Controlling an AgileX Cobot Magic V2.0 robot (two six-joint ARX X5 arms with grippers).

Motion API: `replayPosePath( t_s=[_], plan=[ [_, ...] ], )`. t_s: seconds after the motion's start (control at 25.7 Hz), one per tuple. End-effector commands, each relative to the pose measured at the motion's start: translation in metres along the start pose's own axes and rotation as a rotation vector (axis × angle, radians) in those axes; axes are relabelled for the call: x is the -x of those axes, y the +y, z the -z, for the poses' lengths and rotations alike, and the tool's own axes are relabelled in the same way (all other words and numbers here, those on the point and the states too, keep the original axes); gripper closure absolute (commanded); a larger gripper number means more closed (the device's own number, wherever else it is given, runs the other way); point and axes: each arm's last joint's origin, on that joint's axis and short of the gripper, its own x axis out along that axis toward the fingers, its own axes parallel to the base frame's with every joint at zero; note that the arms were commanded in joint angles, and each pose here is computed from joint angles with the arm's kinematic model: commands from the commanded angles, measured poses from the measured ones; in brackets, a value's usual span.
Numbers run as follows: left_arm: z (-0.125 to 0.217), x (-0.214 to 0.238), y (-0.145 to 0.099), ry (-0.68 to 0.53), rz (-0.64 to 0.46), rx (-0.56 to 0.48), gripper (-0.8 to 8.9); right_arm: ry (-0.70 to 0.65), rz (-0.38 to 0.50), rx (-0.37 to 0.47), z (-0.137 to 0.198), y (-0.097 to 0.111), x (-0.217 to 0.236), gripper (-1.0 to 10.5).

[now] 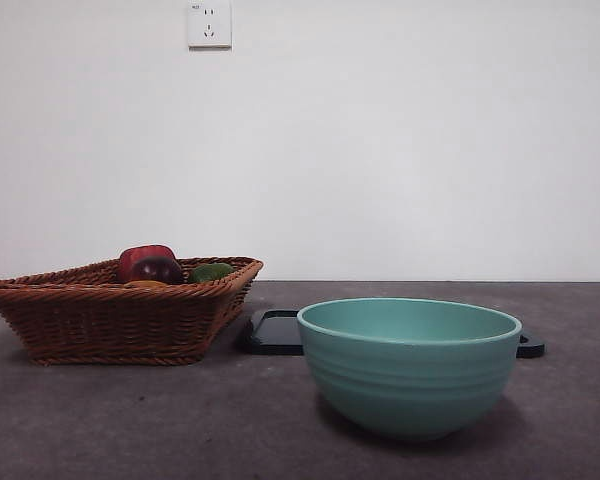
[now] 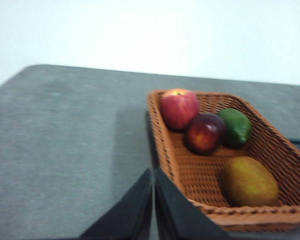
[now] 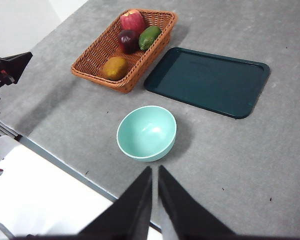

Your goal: Pick up the wifruite, put it on the bowl, pick up the plate, put it on desk

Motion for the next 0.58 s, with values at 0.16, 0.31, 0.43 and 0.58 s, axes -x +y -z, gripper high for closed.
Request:
replayPosePath(
  t_s=[0.16, 0.31, 0.43, 0.58],
  plan=[
    [0.013, -0.001, 0.003, 0.008, -0.057, 0.019, 8.07, 0.022, 0.001, 0.011, 0.002, 0.0, 0.004, 9.3],
    [0.018, 0.0, 0.005, 0.058, -0.098, 0.013, 8.07, 0.022, 0.001, 0.011, 0.002, 0.0, 0.004, 9.3],
    [0.021, 0.001, 0.005, 0.086, -0.108, -0.006, 8.07, 0.022, 0.001, 0.011, 0.002, 0.0, 0.004, 9.3],
    [0.021, 0.001, 0.005, 0.089, -0.106, -0.047, 8.07, 0.021, 0.001, 0.012, 0.002, 0.0, 0.004, 9.3]
  ],
)
